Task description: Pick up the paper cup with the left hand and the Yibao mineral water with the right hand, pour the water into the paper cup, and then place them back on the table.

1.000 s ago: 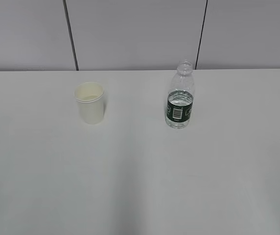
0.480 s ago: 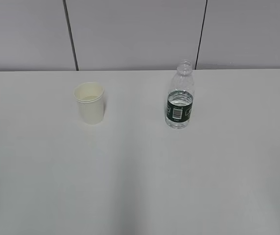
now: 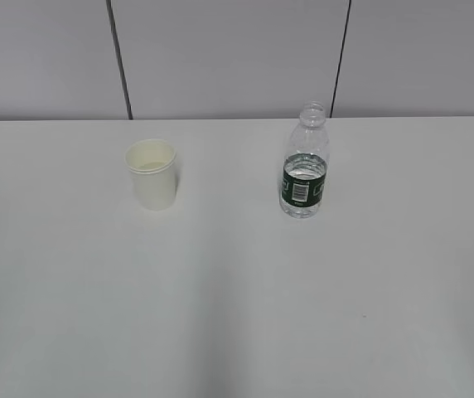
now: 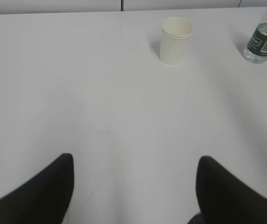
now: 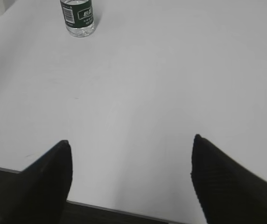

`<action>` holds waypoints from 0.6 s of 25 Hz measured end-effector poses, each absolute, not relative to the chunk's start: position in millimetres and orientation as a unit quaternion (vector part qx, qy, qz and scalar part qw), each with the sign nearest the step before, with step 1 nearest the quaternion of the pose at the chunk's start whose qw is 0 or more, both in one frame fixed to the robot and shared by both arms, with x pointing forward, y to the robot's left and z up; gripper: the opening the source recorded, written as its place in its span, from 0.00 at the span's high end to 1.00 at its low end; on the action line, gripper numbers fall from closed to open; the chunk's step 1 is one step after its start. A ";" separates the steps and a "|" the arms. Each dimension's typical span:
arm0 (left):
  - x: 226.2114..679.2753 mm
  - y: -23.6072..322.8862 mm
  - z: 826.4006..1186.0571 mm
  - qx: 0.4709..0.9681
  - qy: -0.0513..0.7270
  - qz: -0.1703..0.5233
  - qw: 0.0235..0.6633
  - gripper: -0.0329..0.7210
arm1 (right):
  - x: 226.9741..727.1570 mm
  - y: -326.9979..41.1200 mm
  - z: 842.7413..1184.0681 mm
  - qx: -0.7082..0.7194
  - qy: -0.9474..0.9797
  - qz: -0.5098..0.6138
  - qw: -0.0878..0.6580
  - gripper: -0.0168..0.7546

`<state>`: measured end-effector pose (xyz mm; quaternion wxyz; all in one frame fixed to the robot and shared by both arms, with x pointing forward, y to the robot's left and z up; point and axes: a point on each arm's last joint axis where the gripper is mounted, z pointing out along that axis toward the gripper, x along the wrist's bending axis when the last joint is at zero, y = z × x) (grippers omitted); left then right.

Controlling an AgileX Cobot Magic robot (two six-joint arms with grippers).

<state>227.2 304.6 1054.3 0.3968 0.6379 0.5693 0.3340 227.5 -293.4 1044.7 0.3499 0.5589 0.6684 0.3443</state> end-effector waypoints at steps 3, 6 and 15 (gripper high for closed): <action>227.2 304.6 1054.3 0.638 0.569 0.334 0.397 0.30 | 227.6 -293.7 1044.7 0.560 0.667 0.342 0.352 0.22; 227.2 304.6 1054.3 0.638 0.569 0.334 0.397 0.30 | 227.5 -293.5 1044.7 0.560 0.667 0.343 0.351 0.22; 227.3 304.7 1054.3 0.638 0.569 0.335 0.396 0.30 | 227.5 -293.4 1044.7 0.560 0.668 0.343 0.351 0.22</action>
